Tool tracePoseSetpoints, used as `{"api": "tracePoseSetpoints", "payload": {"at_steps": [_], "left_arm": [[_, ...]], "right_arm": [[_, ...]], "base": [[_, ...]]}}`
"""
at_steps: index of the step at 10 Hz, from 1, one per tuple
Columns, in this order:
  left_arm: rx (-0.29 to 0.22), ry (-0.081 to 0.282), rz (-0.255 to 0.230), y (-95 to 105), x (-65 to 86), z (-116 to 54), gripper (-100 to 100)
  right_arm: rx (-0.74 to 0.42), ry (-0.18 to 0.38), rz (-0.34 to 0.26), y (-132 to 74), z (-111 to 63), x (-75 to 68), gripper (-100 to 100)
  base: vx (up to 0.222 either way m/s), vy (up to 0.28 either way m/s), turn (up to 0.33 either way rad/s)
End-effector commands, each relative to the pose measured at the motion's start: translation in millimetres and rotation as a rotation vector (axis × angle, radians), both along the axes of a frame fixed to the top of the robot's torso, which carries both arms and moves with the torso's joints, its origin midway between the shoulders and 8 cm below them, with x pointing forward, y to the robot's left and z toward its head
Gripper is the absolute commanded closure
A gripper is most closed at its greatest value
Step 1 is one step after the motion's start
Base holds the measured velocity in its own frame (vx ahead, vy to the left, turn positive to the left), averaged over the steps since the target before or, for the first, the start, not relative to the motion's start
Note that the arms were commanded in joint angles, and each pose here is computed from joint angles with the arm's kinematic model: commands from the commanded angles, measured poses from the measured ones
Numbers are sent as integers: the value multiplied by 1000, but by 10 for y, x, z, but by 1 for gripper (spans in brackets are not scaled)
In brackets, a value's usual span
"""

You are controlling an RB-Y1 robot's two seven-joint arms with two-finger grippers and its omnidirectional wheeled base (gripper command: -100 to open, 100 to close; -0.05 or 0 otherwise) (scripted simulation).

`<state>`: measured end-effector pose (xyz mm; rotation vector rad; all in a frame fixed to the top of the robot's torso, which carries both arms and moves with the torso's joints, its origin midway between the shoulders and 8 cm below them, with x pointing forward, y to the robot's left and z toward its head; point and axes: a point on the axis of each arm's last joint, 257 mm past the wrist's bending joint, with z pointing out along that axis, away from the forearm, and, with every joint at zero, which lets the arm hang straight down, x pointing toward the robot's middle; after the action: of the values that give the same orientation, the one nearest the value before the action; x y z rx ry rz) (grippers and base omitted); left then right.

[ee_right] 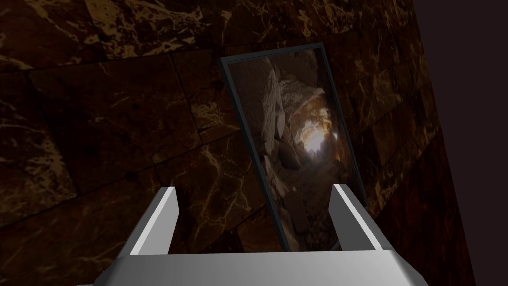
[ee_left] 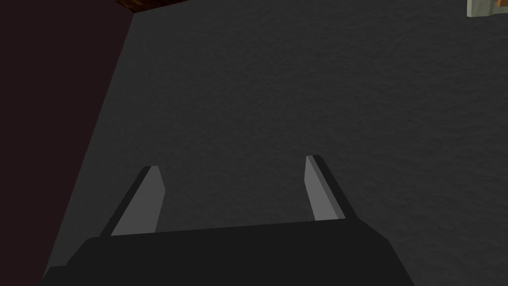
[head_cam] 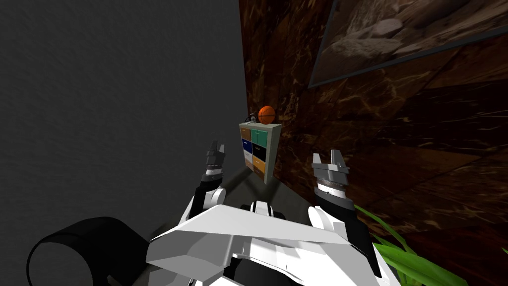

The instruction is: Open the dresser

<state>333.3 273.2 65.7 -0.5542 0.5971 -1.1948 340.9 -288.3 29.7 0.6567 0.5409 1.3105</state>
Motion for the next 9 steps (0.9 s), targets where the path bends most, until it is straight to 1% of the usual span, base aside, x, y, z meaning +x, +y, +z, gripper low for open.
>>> {"api": "tracePoseSetpoints", "payload": {"at_steps": [1, 5, 6, 9], "left_arm": [[53, 34, -28, -90, 105, -115, -100], [109, 106, -56, -203, 325, -424, -100], [128, 144, -66, -249, 438, -598, -100], [145, 204, -76, -308, 606, -885, -100]], "right_arm": [[0, 0, 0, 0, -1, 0, 0], [0, 0, 0, 0, -1, 0, 0], [0, 0, 0, 0, -1, 0, 0], [0, 0, 0, 0, -1, 0, 0]], "base": [[42, 7, -43], [58, 7, -63], [100, 7, -113], [99, 11, -79]]}}
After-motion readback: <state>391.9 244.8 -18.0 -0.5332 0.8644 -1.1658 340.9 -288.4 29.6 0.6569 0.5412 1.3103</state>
